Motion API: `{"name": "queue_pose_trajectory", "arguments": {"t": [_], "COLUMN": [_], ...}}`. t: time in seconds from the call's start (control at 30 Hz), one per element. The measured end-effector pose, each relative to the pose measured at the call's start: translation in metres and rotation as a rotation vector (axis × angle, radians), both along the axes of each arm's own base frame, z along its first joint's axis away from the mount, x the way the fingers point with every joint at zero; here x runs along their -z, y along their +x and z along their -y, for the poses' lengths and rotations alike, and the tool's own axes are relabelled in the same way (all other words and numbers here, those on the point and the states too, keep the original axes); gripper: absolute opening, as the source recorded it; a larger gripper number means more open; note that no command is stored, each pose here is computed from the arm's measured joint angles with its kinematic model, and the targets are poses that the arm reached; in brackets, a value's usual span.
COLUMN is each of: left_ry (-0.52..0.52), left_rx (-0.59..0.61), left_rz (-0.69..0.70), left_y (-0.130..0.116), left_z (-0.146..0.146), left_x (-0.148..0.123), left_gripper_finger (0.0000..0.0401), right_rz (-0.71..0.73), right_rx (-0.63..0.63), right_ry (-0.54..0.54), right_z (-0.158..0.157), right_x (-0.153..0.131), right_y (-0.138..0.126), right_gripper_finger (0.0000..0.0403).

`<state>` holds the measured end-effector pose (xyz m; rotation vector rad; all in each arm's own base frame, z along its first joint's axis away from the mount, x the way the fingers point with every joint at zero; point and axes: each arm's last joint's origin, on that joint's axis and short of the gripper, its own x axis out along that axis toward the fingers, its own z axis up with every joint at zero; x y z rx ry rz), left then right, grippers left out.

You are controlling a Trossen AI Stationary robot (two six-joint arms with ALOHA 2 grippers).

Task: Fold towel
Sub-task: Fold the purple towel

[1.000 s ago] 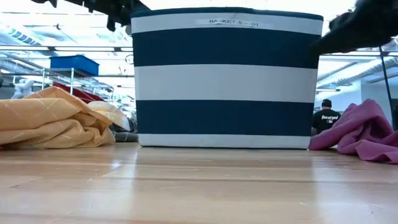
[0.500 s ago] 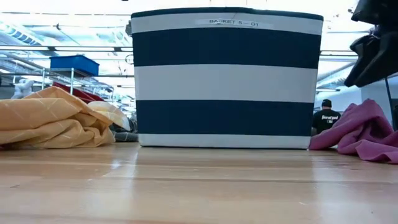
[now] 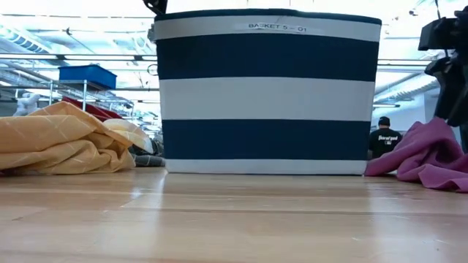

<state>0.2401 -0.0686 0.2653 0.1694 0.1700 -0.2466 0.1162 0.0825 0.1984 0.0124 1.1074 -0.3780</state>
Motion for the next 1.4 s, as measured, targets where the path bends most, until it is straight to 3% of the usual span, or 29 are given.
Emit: {"name": "queue_pose_trajectory", "arguments": {"t": [0.3,0.53,0.8,0.97,1.03,1.17,1.4], "left_ry": [-0.001,0.071,0.13,0.125,0.122,0.108,0.038], "left_rx": [0.013,-0.076,-0.173,-0.244,-0.261,-0.288,-0.297], "left_rz": [-0.005,-0.026,-0.002,0.065,0.08,0.114,0.121], "left_y": [0.001,0.0,-0.01,-0.025,-0.032,-0.046,-0.06], "left_z": [0.004,0.001,-0.006,-0.013,-0.015,-0.02,-0.023], "left_x": [0.002,0.005,-0.002,-0.02,-0.025,-0.036,-0.043], "left_gripper_finger": [0.0128,0.0128,0.0128,0.0128,0.0128,0.0128,0.0128], "right_rz": [-0.051,-0.042,-0.041,-0.054,-0.016,0.057,0.198], "right_rx": [-0.004,-0.02,-0.062,-0.076,-0.1,-0.151,-0.279], "right_ry": [-0.039,-0.049,-0.046,-0.051,-0.045,-0.023,0.039], "right_z": [-0.006,-0.007,-0.011,-0.016,-0.019,-0.025,-0.042], "right_x": [0.01,0.01,0.014,0.02,0.02,0.003,-0.07], "right_y": [0.006,0.008,0.013,0.018,0.022,0.027,0.028], "right_gripper_finger": [0.0148,0.0121,0.0064,0.0009,0.0006,0.0002,0.0001]}}
